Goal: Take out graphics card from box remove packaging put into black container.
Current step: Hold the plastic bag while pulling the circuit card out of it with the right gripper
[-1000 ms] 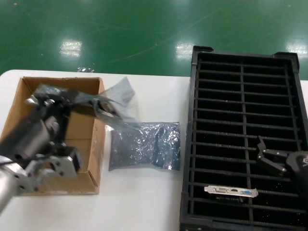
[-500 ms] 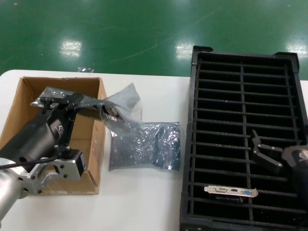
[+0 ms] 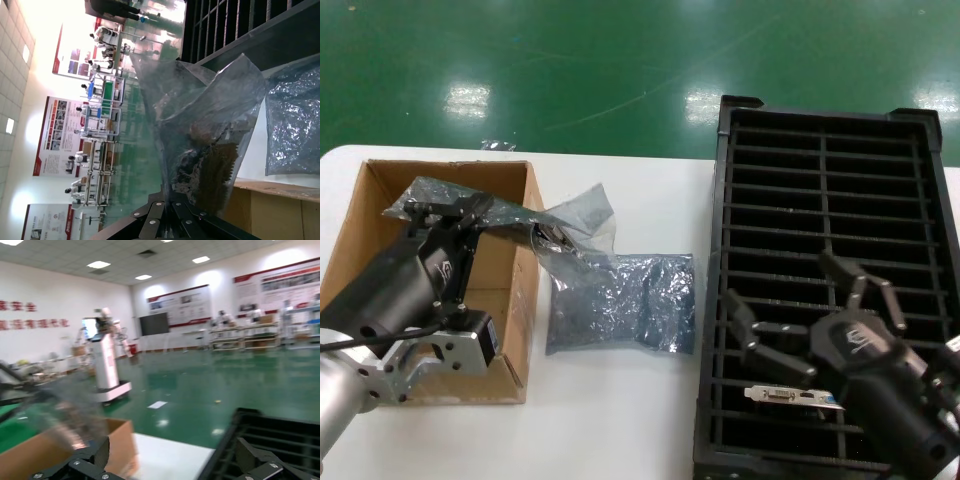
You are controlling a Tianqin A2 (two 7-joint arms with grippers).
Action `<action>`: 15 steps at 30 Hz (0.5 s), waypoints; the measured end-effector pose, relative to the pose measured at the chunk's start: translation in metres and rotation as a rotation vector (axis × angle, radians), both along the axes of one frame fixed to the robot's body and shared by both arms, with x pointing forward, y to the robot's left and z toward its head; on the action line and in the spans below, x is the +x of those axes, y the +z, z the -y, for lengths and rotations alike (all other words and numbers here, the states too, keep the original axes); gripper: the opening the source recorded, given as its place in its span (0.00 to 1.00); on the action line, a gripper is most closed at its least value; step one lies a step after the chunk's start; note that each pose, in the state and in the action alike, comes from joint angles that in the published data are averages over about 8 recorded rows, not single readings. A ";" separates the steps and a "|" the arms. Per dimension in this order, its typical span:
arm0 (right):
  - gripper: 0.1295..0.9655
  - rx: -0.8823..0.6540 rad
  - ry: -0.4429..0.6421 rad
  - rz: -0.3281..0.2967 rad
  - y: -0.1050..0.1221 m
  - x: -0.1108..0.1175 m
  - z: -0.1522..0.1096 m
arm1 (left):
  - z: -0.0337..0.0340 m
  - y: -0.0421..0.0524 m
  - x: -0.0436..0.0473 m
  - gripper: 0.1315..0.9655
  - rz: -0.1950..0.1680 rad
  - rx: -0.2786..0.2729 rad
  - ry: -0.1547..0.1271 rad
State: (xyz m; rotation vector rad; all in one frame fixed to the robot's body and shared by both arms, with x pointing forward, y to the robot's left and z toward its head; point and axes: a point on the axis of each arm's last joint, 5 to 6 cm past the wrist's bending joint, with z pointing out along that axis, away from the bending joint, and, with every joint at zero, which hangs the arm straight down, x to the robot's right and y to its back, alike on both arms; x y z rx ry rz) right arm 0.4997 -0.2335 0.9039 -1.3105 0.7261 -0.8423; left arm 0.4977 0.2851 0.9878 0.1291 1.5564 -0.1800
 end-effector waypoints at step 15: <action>0.72 -0.052 0.196 0.012 0.007 -0.013 -0.020 | 0.0000 0.0000 0.0000 0.01 0.000 0.000 0.000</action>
